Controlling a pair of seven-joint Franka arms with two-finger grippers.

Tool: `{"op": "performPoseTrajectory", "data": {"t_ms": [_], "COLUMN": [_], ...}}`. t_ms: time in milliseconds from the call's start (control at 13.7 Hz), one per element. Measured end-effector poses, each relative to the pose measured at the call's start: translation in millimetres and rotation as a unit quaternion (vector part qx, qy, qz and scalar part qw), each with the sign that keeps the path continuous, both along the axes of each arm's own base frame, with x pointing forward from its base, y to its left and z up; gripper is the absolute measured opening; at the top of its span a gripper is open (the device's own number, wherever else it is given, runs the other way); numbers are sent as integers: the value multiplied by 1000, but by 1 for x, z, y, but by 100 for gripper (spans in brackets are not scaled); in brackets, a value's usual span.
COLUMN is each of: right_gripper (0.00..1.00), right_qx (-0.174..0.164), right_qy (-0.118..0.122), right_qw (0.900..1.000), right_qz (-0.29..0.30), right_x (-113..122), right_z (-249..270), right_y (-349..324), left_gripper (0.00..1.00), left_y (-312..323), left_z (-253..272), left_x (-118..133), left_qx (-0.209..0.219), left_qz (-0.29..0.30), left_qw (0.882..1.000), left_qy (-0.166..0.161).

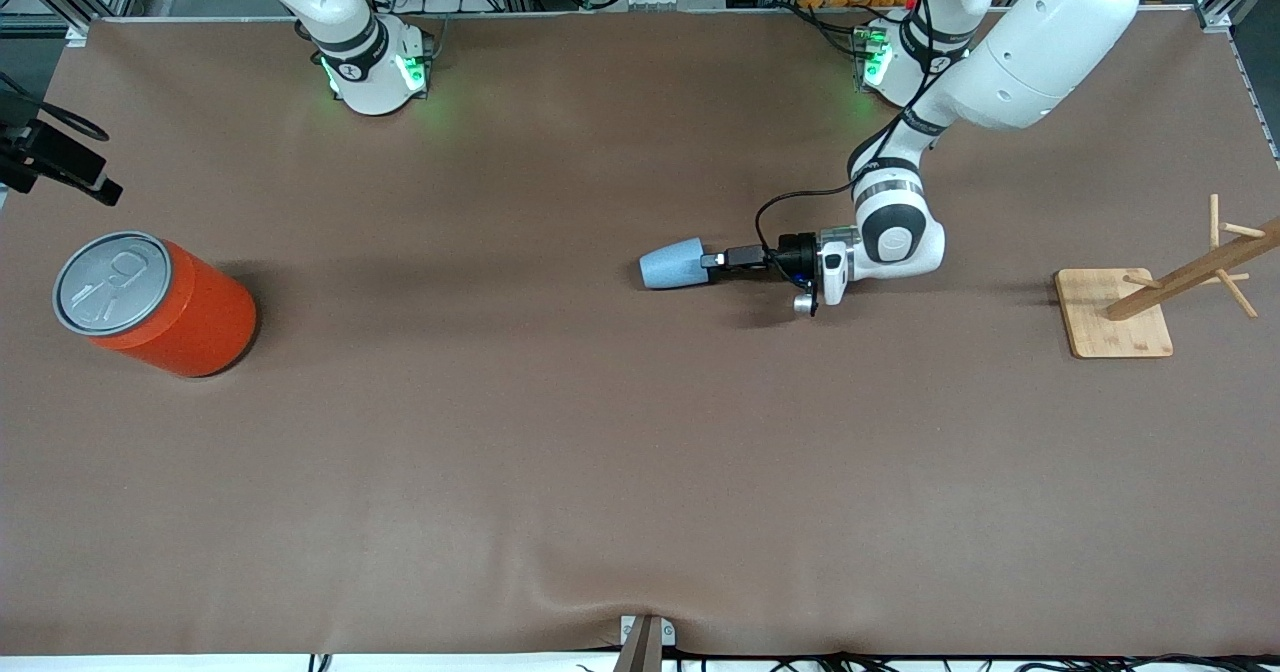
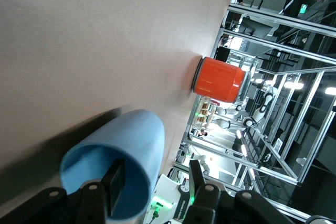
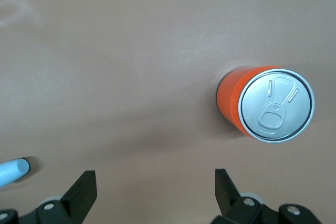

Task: Flip cup
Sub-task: 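Lift the blue cup with the left gripper toward the wooden stand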

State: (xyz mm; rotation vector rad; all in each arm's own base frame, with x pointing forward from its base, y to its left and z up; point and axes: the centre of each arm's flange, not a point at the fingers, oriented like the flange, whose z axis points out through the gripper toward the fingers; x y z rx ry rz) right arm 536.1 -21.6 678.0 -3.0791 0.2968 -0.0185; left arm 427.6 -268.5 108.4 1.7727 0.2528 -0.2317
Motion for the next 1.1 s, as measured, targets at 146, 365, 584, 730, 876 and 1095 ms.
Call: {"op": "performPoseTrajectory", "data": {"t_ms": [146,365,584,730,876,1095], "right_gripper": [100,100,100,100,100,100], "right_qx": [0,0,0,0,0,0], "right_qy": [1,1,0,-1,0,0], "right_qw": [1000,1000,1000,999,999,999], "right_qz": [0,2,28,33,34,34], "right_x": [0,0,0,0,-1,-1], "right_z": [0,0,0,0,0,0], "right_y": [0,0,-1,-1,-1,-3], "left_gripper": [55,24,5,5,5,5], "left_y": [-10,-12,-11,-9,-6,0], "left_z": [1,0,0,1,8,39], "left_x": [-3,-4,-3,1,12,36], "left_qx": [-4,-4,-4,-5,-7,-8], "left_qz": [0,0,2,5,13,25], "left_qw": [1000,1000,1000,1000,1000,999], "left_qy": [2,4,4,1,-9,-35]}}
